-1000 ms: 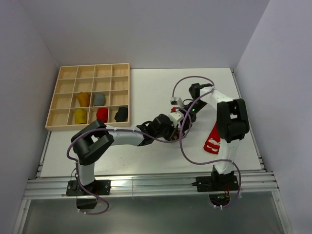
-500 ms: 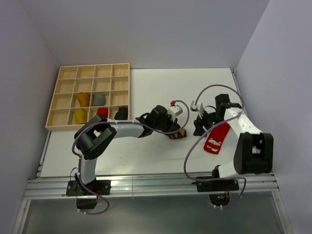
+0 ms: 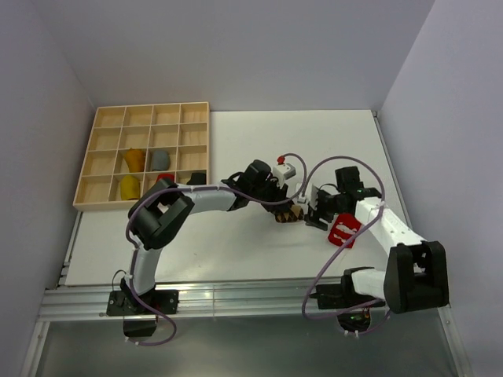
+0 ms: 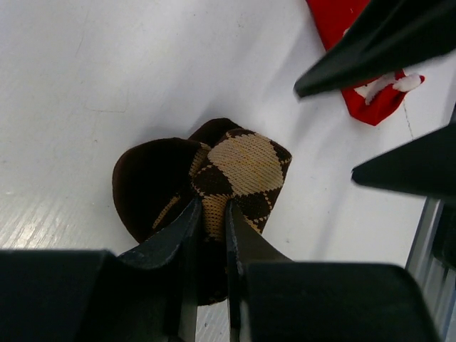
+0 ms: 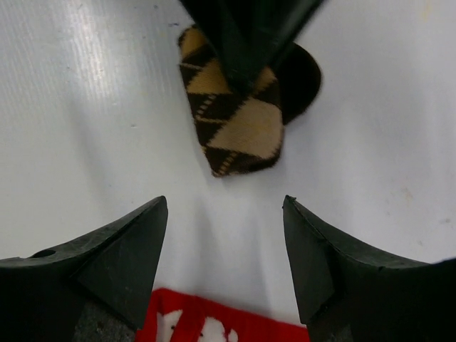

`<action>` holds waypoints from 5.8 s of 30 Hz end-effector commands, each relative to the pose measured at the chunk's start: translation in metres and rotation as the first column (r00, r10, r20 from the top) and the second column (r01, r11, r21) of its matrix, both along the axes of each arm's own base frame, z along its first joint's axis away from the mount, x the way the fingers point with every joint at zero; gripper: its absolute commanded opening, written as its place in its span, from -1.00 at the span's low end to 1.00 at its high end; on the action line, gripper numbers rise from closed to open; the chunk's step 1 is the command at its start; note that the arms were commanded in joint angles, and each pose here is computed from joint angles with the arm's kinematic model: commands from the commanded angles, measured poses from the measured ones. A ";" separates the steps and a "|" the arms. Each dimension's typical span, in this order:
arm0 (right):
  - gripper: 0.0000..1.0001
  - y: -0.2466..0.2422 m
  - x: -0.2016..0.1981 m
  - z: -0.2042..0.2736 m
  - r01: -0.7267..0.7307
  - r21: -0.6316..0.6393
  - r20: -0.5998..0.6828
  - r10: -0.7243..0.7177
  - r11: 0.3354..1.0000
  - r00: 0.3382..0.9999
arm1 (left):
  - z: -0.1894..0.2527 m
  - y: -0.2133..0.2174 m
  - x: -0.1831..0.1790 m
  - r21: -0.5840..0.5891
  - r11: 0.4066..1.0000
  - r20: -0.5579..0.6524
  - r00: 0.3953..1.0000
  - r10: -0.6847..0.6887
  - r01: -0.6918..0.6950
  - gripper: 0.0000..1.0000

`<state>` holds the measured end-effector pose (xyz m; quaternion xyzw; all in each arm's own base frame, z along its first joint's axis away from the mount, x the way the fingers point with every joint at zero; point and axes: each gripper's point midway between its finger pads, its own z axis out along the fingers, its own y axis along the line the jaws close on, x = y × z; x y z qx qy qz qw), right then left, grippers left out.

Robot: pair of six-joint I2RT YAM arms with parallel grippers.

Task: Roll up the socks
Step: Roll the sock at the center of the board, then pick up the sock at the center of the board.

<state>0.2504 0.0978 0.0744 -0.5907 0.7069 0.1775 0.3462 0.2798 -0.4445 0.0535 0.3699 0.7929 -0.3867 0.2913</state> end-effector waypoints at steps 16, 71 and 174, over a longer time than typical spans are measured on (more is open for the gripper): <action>0.48 0.027 0.023 -0.021 -0.074 -0.199 0.181 0.111 0.977 0.977 | -0.052 0.022 -0.028 0.126 0.987 -0.265 0.963 -0.059 0.095 -0.77; -0.42 0.037 -0.005 -0.065 -0.342 -0.296 -0.536 0.142 0.892 0.832 | 0.078 0.113 0.001 -0.165 0.845 0.223 0.815 0.534 -0.508 0.11; 0.21 -0.039 0.098 0.135 0.445 0.144 -0.384 -0.365 0.884 0.848 | 0.179 0.238 0.149 -0.079 0.476 0.562 0.355 0.747 -0.876 -1.00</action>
